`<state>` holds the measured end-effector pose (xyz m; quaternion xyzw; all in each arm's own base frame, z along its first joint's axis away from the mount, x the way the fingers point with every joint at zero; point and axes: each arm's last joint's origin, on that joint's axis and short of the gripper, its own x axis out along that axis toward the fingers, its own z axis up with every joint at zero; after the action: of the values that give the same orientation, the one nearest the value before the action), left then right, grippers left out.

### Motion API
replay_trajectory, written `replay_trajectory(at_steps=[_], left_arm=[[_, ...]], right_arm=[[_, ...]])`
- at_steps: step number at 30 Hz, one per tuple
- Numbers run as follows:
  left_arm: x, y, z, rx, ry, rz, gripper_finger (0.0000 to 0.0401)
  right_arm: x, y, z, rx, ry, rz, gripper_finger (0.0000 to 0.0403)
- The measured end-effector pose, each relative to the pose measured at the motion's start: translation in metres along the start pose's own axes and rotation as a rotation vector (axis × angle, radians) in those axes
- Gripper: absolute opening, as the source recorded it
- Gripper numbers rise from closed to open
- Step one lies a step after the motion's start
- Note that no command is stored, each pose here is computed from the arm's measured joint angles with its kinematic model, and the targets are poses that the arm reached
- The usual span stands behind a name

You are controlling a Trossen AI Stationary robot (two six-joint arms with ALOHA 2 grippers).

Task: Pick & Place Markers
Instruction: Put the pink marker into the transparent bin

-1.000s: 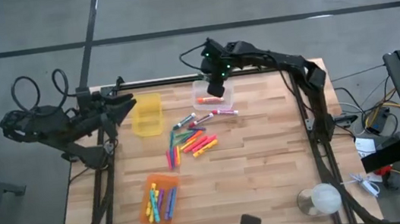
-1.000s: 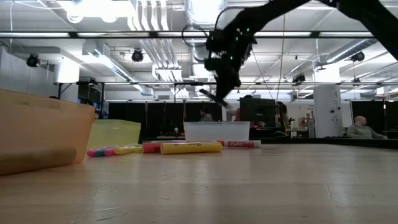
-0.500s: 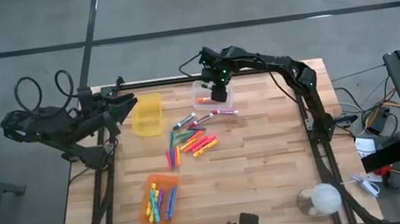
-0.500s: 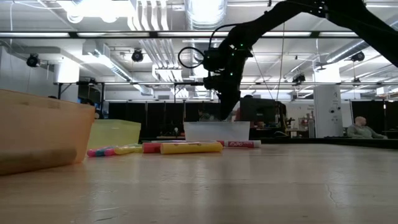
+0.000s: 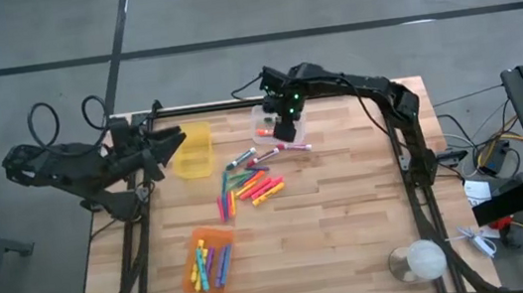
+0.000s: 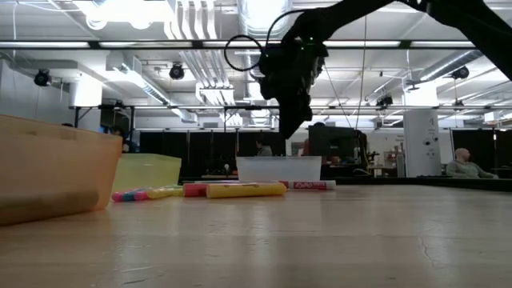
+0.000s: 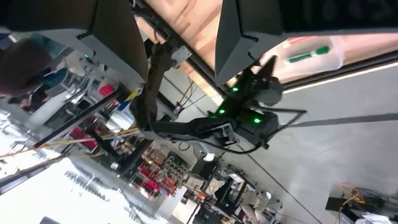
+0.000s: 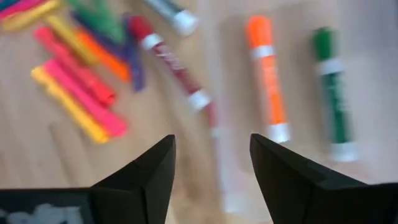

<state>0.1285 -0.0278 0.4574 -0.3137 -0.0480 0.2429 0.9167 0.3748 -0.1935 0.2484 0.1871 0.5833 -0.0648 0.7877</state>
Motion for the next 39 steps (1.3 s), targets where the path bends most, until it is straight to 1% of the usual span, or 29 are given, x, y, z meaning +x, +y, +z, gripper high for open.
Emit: replay_trajectory(at_steps=[2, 5, 9, 14, 16, 22, 31, 36, 39], left_arm=[[0.0, 0.001, -0.001, -0.017, 0.016, -0.004, 0.0181], [-0.001, 0.002, -0.002, -0.009, 0.047, -0.026, 0.0181], [-0.001, 0.003, -0.004, 0.02, 0.067, -0.017, 0.0181], [-0.001, 0.004, -0.005, 0.061, 0.072, -0.011, 0.0181], [-0.001, 0.004, -0.005, 0.064, 0.072, -0.011, 0.0181], [-0.001, 0.004, -0.005, 0.082, 0.073, -0.01, 0.0181], [-0.001, 0.004, -0.005, 0.094, 0.072, -0.01, 0.0181], [-0.001, 0.004, -0.005, 0.11, 0.073, -0.01, 0.0181], [-0.001, 0.004, -0.005, 0.114, 0.072, -0.011, 0.0181]], right_arm=[[0.004, 0.012, -0.004, -0.006, 0.042, 0.012, 0.0203], [0.005, 0.03, -0.004, -0.022, 0.045, 0.009, 0.0203], [0.004, 0.053, 0.0, -0.048, -0.007, 0.014, 0.0203], [0.002, 0.073, 0.004, -0.043, -0.06, 0.029, 0.0203], [0.002, 0.081, 0.003, -0.054, -0.061, 0.032, 0.0203], [0.004, 0.092, 0.002, -0.023, -0.053, 0.042, 0.0203], [0.009, 0.113, -0.002, -0.025, -0.037, 0.059, 0.0203], [0.012, 0.129, -0.01, -0.033, 0.014, 0.058, 0.0203], [0.016, 0.137, -0.016, -0.035, 0.053, 0.01, 0.0203]])
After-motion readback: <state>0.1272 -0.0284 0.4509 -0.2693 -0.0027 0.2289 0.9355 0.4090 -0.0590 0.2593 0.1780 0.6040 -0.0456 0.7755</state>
